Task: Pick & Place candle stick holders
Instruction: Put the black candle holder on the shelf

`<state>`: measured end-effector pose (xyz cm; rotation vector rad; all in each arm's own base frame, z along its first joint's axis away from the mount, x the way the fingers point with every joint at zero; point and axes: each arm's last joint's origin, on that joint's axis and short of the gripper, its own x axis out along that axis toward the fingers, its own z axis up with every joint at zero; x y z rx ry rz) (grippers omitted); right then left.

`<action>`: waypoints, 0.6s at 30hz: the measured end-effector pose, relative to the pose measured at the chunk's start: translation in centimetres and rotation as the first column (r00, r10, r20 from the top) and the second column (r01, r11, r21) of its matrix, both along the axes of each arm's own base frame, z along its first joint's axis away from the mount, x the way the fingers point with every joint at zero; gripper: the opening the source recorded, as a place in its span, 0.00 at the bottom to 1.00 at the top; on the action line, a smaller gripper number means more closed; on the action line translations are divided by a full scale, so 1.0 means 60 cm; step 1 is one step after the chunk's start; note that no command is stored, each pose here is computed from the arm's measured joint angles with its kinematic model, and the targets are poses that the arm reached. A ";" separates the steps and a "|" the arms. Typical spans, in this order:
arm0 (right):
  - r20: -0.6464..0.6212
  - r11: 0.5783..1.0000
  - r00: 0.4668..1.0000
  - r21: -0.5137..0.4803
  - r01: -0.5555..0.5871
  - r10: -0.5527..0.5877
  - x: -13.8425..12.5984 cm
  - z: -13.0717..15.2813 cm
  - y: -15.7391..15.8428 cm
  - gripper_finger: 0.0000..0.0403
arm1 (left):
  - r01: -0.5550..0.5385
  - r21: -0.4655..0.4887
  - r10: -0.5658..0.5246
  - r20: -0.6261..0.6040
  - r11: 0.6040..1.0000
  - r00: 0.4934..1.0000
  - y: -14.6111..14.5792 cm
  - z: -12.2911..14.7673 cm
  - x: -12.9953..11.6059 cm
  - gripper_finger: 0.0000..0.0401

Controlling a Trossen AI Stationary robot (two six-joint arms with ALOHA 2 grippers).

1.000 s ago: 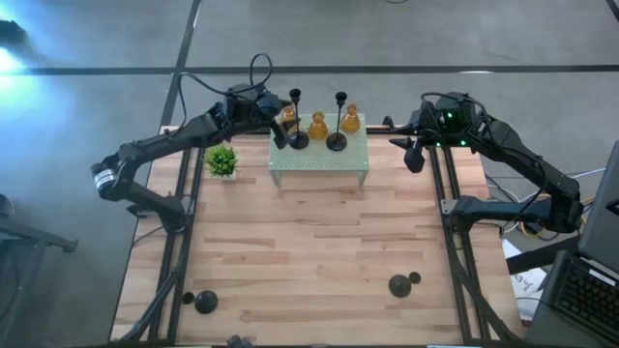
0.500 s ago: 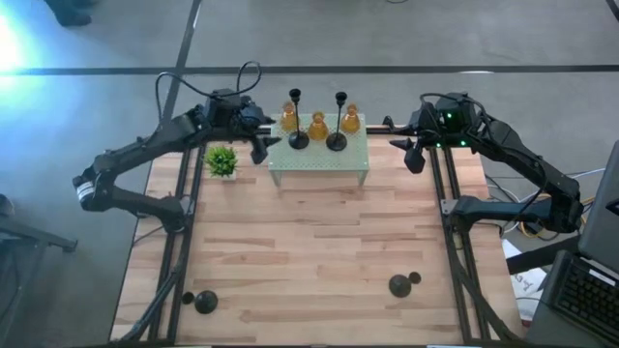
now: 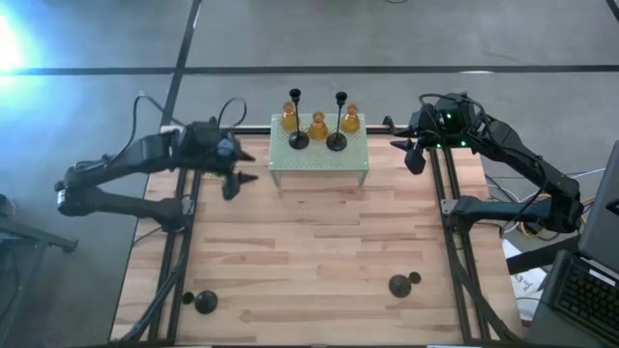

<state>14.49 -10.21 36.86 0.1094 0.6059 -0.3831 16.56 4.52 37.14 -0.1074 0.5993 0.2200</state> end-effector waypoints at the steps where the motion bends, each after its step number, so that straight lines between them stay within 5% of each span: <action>1: 0.000 1.000 1.000 0.000 0.000 0.000 0.000 0.000 0.000 0.30 | 0.005 -0.007 -0.005 -0.003 1.000 1.000 -0.010 -0.002 -0.003 0.67; 7: 0.008 1.000 1.000 0.018 0.013 -0.013 0.000 0.000 0.000 0.32 | 0.024 -0.003 -0.024 -0.068 1.000 0.997 -0.066 -0.013 -0.026 0.67; 18: 0.009 1.000 1.000 0.020 0.014 -0.015 0.000 0.000 0.000 0.32 | 0.142 -0.199 -0.178 -0.173 0.970 0.969 -0.149 -0.066 -0.043 0.67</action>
